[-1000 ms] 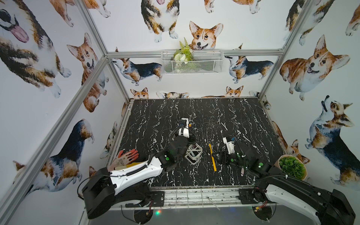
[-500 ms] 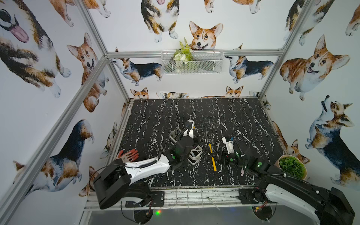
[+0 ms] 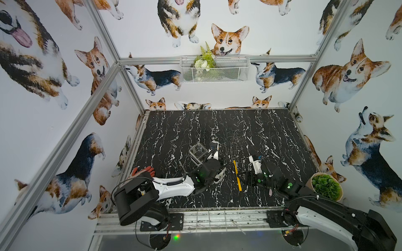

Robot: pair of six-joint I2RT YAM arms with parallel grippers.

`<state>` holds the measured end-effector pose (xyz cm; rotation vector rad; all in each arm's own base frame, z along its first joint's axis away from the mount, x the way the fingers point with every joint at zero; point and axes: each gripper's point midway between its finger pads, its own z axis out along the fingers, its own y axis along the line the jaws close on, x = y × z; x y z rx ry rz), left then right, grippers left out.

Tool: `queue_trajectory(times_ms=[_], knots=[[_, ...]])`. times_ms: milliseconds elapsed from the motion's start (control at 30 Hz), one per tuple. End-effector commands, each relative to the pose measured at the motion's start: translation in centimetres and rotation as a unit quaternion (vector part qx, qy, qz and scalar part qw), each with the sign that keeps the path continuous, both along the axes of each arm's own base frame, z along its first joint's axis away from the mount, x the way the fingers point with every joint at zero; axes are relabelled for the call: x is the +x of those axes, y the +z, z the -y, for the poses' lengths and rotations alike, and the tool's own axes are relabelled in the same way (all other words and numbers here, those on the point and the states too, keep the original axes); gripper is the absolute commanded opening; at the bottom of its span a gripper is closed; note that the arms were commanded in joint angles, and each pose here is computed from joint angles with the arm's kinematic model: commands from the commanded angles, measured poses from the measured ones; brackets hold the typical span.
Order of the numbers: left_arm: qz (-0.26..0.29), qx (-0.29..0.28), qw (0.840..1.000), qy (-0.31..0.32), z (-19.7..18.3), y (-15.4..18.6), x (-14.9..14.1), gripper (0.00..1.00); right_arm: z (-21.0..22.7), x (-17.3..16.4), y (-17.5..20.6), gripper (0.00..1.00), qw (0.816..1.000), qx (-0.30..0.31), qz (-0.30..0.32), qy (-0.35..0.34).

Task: Place the toothbrush into the toothbrush holder
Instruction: Place the toothbrush in the toothbrush holder.

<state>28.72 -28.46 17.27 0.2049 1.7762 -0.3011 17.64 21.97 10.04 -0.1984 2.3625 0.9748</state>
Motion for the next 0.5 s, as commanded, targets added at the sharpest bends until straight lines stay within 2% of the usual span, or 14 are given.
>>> queue_trajectory(times_ms=[0, 67, 133, 267, 467], knots=[[0.018, -0.011, 0.999, 0.028, -0.6, 0.8, -0.1, 0.0, 0.1, 0.3, 0.6, 0.67, 1.0, 0.008, 0.01, -0.012], [0.017, -0.004, 0.999, 0.029, -0.5, 0.7, -0.3, 0.02, 0.4, 0.3, 0.5, 0.67, 1.0, 0.009, 0.011, -0.016], [0.017, 0.0, 0.999, 0.03, -0.4, 0.8, -0.4, 0.08, 0.6, 0.2, 0.4, 0.67, 1.0, 0.009, 0.013, -0.018], [0.014, 0.012, 0.999, 0.037, -0.6, 0.8, -0.6, 0.29, 0.9, 0.0, 0.3, 0.67, 1.0, 0.004, 0.009, -0.02], [0.014, 0.026, 0.998, 0.062, -1.2, 1.8, -1.1, 0.44, 1.7, -0.4, -0.4, 0.67, 0.999, -0.025, -0.005, -0.024]])
